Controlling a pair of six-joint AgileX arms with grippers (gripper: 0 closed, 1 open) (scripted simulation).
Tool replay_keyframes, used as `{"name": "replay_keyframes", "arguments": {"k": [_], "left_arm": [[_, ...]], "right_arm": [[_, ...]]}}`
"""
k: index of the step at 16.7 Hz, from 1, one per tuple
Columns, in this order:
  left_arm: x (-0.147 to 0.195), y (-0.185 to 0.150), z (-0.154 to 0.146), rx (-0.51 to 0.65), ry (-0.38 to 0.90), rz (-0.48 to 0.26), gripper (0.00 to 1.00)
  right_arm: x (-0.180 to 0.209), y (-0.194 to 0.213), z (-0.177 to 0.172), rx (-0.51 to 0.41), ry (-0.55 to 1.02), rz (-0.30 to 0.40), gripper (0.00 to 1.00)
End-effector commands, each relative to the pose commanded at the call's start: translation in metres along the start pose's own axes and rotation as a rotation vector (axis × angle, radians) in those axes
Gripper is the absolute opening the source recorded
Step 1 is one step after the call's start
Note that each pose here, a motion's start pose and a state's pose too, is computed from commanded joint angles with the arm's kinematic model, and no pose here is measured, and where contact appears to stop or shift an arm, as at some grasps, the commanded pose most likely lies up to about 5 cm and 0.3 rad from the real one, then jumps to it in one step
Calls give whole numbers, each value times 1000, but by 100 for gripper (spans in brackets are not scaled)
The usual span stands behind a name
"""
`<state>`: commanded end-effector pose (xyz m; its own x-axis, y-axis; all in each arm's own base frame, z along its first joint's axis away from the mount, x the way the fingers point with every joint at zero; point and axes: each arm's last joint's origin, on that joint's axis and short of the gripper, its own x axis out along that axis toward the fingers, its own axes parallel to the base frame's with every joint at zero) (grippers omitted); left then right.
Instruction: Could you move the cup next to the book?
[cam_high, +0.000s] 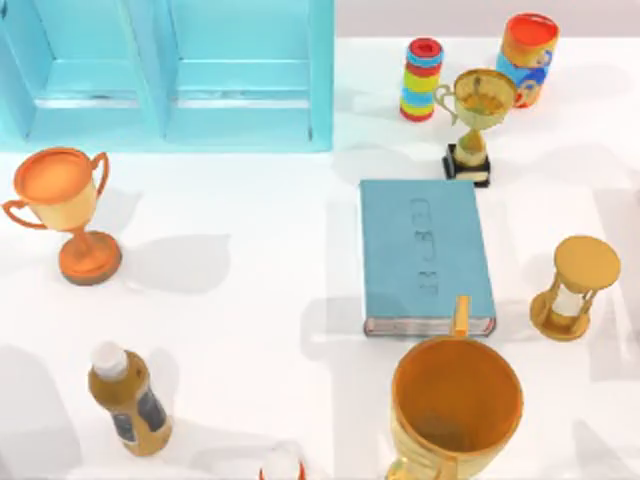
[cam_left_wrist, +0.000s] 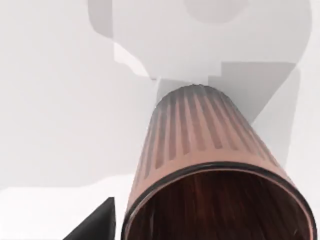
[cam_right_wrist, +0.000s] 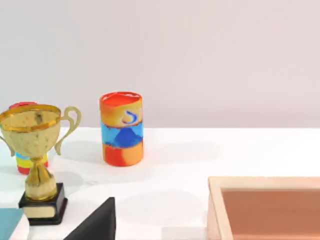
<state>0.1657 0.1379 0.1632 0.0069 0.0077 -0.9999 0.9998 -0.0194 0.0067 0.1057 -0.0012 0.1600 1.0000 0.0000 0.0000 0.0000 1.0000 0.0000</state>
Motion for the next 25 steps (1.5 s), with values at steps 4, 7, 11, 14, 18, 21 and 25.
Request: {"name": "replay_keyframes", "arguments": {"k": [4,7,11,14,18,21,25], "left_arm": [[15,-3,2,1,-6,-7,100],[15,-3,2,1,-6,-7,100],[15,-3,2,1,-6,-7,70],[15,-3,2,1,-6,-7,47],[15,-3,2,1,-6,-7,17],[15,-3,2,1,-6,-7,0],[15,-3,2,1,-6,-7,0]], "right_arm": [[0,0,0,0,0,0,100],[0,0,0,0,0,0,100],[0,0,0,0,0,0,100],[0,0,0,0,0,0,100],[0,0,0,0,0,0,100],[0,0,0,0,0,0,100],[0,0,0,0,0,0,100]]}}
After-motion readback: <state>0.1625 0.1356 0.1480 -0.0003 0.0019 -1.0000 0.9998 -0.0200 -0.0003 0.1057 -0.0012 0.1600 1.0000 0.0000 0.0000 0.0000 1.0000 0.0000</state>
